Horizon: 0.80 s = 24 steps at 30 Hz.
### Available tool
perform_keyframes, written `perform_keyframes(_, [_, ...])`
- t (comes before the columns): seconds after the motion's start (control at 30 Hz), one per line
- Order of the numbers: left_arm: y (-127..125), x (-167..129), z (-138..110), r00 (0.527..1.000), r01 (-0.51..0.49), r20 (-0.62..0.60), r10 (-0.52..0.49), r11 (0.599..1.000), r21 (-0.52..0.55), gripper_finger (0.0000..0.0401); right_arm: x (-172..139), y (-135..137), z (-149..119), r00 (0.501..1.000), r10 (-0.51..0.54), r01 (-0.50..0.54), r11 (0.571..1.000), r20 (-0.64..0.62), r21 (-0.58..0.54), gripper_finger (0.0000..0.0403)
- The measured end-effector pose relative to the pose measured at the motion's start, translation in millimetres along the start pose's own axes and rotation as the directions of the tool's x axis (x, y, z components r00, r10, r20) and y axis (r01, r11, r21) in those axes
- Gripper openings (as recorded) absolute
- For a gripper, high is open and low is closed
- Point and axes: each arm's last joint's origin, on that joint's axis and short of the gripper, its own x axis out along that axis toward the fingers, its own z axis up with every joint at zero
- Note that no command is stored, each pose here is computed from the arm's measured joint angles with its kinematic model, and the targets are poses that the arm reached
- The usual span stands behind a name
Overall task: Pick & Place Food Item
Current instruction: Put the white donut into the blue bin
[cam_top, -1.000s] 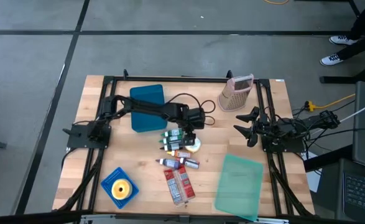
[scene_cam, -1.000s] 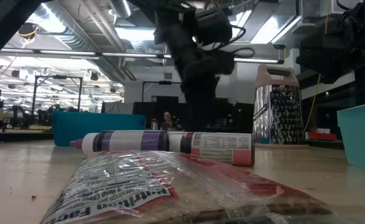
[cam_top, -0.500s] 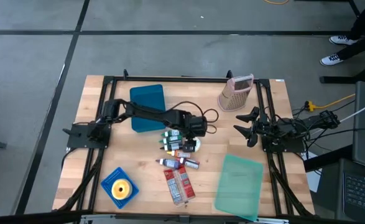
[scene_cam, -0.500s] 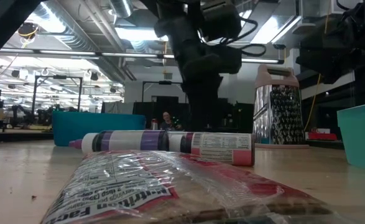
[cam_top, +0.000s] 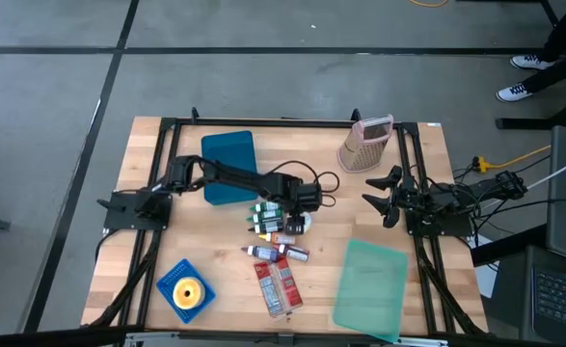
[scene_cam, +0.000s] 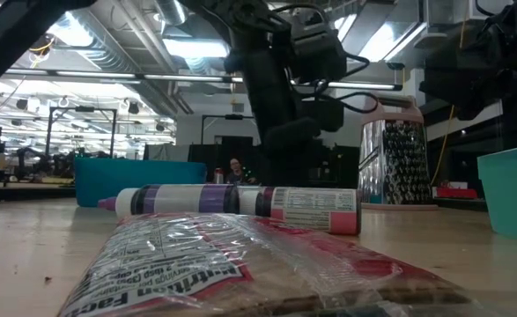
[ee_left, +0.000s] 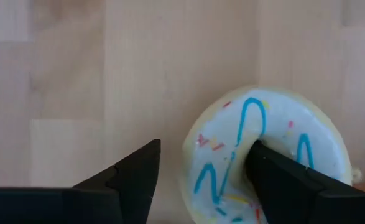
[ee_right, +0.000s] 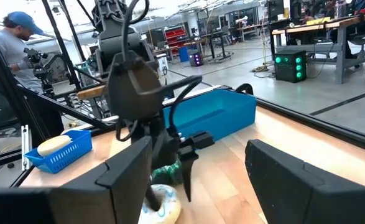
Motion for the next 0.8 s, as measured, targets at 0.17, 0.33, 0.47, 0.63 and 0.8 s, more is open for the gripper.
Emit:
perform_keyframes(0.17, [3, -2, 1, 1.000, -0.009, 0.005, 0.009, 1.000, -0.003, 0.0152, 0, 0, 0, 1.000, 0.000, 0.000, 1.000, 0.000, 0.000, 0.0254])
perform_keyframes(0.33, [4, -6, 0, 1.000, -0.010, 0.003, 0.010, 1.000, 0.000, 0.0034, 0, 0, 0, 1.000, 0.000, 0.000, 1.000, 0.000, 0.000, 0.0254])
perform_keyframes(0.47, [5, -23, 4, 0.999, -0.012, 0.035, 0.012, 1.000, 0.001, 0.0015, 0, 0, 0, 1.000, 0.000, 0.000, 1.000, -0.002, -0.001, 0.0254])
perform_keyframes(0.63, [3, -69, 8, 0.994, -0.004, 0.111, 0.004, 1.000, 0.005, 0.0014, 0, 0, 0, 1.000, 0.000, 0.000, 1.000, -0.003, -0.002, 0.0254])
perform_keyframes(0.8, [-12, -131, 1, 0.987, 0.017, 0.159, -0.019, 1.000, 0.015, 0.0012, 0, 0, -1, 1.000, -0.001, 0.001, 1.000, -0.008, -0.003, 0.0254])
